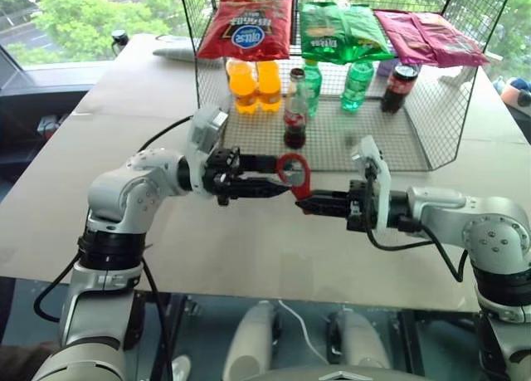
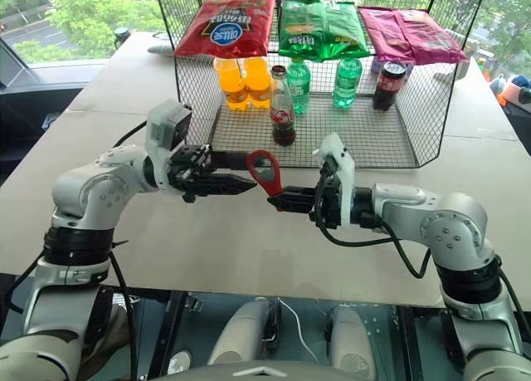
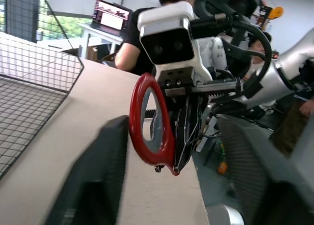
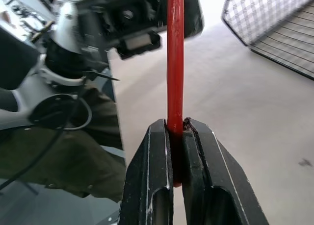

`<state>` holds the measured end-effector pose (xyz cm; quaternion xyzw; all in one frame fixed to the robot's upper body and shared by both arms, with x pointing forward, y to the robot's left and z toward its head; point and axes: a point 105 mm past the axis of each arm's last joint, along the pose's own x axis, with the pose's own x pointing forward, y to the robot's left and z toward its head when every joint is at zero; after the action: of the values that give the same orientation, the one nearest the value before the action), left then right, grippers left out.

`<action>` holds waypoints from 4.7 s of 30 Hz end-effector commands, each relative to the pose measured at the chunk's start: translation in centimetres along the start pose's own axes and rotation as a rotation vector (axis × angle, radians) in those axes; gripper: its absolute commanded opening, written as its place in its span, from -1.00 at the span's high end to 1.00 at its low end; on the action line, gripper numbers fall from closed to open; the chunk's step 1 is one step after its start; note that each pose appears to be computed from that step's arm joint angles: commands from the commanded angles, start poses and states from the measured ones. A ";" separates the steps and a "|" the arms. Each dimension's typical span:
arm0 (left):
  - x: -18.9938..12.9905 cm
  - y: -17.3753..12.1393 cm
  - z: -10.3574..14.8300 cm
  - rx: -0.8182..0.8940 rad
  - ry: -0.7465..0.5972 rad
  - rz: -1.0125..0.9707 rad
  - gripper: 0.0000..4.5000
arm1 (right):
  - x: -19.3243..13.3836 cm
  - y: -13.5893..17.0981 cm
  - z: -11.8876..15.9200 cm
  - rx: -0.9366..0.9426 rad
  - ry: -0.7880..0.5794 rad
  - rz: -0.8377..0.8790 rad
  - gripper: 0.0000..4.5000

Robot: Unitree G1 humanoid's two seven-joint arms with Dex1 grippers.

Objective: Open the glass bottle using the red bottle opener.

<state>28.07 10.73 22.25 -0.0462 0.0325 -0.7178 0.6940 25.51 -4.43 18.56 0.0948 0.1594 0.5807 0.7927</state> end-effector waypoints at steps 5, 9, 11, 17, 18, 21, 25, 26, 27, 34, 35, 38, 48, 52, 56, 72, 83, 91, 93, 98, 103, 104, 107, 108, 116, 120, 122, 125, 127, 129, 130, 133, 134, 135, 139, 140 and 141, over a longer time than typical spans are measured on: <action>-1.9 3.8 1.4 0.136 -0.022 0.444 -0.96 | -1.6 -2.1 1.2 -0.209 -0.084 -0.252 1.00; -2.9 8.4 1.5 0.109 0.012 0.714 -0.96 | -3.3 -4.1 0.9 -0.417 -0.023 -0.486 1.00; -3.0 9.9 1.7 0.124 -0.003 0.802 -0.96 | -3.7 -4.6 0.9 -0.471 -0.016 -0.553 1.00; -1.6 12.5 1.8 0.246 -0.009 0.914 -0.96 | -3.8 -4.8 1.5 -0.499 -0.071 -0.635 1.00; -1.2 12.7 2.0 0.257 -0.021 0.908 -0.96 | -3.9 -4.8 1.5 -0.502 -0.075 -0.648 1.00; -0.6 13.5 2.4 0.279 -0.038 0.917 -0.96 | -4.1 -4.9 1.4 -0.511 -0.072 -0.672 1.00; 0.2 14.4 3.1 0.304 -0.048 0.923 -0.96 | -4.4 -4.9 1.2 -0.516 -0.068 -0.690 1.00; 0.4 14.6 3.2 0.308 -0.050 0.919 -0.96 | -4.4 -4.9 1.2 -0.517 -0.068 -0.692 1.00; 0.6 14.7 3.3 0.310 -0.050 0.913 -0.96 | -4.4 -4.9 1.2 -0.517 -0.068 -0.694 1.00; 2.8 15.8 3.7 0.300 -0.039 0.863 -0.96 | -4.2 -4.8 1.2 -0.516 -0.077 -0.701 1.00; 2.9 16.0 3.8 0.298 -0.037 0.866 -0.96 | -4.2 -4.8 1.2 -0.517 -0.077 -0.702 1.00; 3.1 16.8 3.9 0.305 -0.024 0.877 -0.96 | -4.4 -4.8 1.2 -0.518 -0.077 -0.709 1.00; 3.9 18.0 3.5 0.301 -0.009 0.881 -0.96 | -4.6 -4.7 1.2 -0.518 -0.074 -0.727 1.00; 3.9 18.1 3.3 0.300 -0.009 0.884 -0.79 | -4.7 -4.6 1.1 -0.512 -0.075 -0.733 1.00; 3.9 18.1 3.2 0.303 -0.011 0.882 -0.10 | -4.7 -4.6 1.1 -0.509 -0.074 -0.733 1.00; 4.9 15.4 4.6 0.361 -0.103 0.698 -0.03 | -4.6 -4.7 1.3 -0.514 -0.072 -0.721 1.00; 6.5 6.8 2.9 0.376 -0.040 0.343 -0.03 | -6.2 -4.5 2.4 -0.572 -0.123 -0.779 1.00; 6.4 3.8 0.7 0.327 -0.013 0.201 -0.03 | -8.9 -3.7 1.8 -0.644 -0.121 -0.861 1.00; 6.3 3.7 -0.3 0.318 0.005 0.184 -0.03 | -9.3 -3.7 1.9 -0.660 -0.125 -0.885 1.00; 6.4 4.0 -2.9 0.314 0.086 0.164 -0.03 | -8.7 -3.5 2.9 -0.732 -0.176 -0.907 1.00; 6.7 4.2 -3.6 0.334 0.112 0.139 -0.03 | -7.7 -2.9 4.0 -0.837 -0.217 -0.900 1.00; 6.8 4.3 -3.6 0.336 0.113 0.136 -0.03 | -7.4 -2.7 4.1 -0.865 -0.218 -0.893 1.00; 6.9 4.2 -3.8 0.349 0.120 0.120 -0.03 | -6.6 -2.6 3.9 -0.972 -0.182 -0.879 1.00; 6.9 4.2 -3.8 0.351 0.120 0.117 -0.03 | -6.5 -2.6 3.7 -0.996 -0.169 -0.876 1.00; 7.2 4.3 -3.8 0.347 0.114 0.109 -0.49 | -6.1 -2.5 2.5 -1.072 -0.148 -0.878 1.00; 7.2 4.2 -3.3 0.352 0.085 0.114 -0.98 | -5.9 -2.2 2.2 -1.065 -0.155 -0.873 1.00; 7.3 4.0 -2.8 0.353 0.061 0.108 -0.98 | -5.8 -2.2 2.0 -1.061 -0.156 -0.873 1.00; 7.1 3.9 -2.5 0.358 0.053 0.100 -0.98 | -5.8 -2.2 2.0 -1.059 -0.155 -0.874 1.00; 7.0 3.8 -2.3 0.363 0.051 0.100 -0.98 | -5.9 -2.2 2.0 -1.062 -0.152 -0.877 1.00; 6.9 3.8 -2.2 0.364 0.046 0.097 -0.98 | -6.0 -2.2 2.0 -1.064 -0.151 -0.880 1.00; 6.9 3.7 -2.2 0.365 0.045 0.096 -0.98 | -6.0 -2.2 2.0 -1.064 -0.150 -0.880 1.00; 6.6 3.6 -2.0 0.365 0.043 0.095 -0.63 | -6.3 -2.2 1.9 -1.074 -0.142 -0.885 1.00; 6.6 3.6 -2.0 0.367 0.042 0.095 -0.40 | -6.4 -2.2 1.9 -1.075 -0.139 -0.886 1.00; 6.5 3.5 -1.9 0.367 0.041 0.096 -0.21 | -6.5 -2.2 1.9 -1.077 -0.137 -0.886 1.00; 6.6 3.4 -1.9 0.370 0.043 0.088 -0.21 | -6.7 -2.2 1.9 -1.082 -0.135 -0.887 1.00; 6.6 3.4 -1.9 0.370 0.043 0.086 -0.21 | -6.7 -2.2 1.9 -1.085 -0.134 -0.887 1.00; 6.6 3.4 -1.9 0.370 0.044 0.084 -0.21 | -6.7 -2.1 1.9 -1.088 -0.133 -0.887 1.00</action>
<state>31.48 4.22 18.62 0.0894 -0.0551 -0.6760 0.7294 26.87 -11.25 18.91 -0.3475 -0.1448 0.2043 0.9036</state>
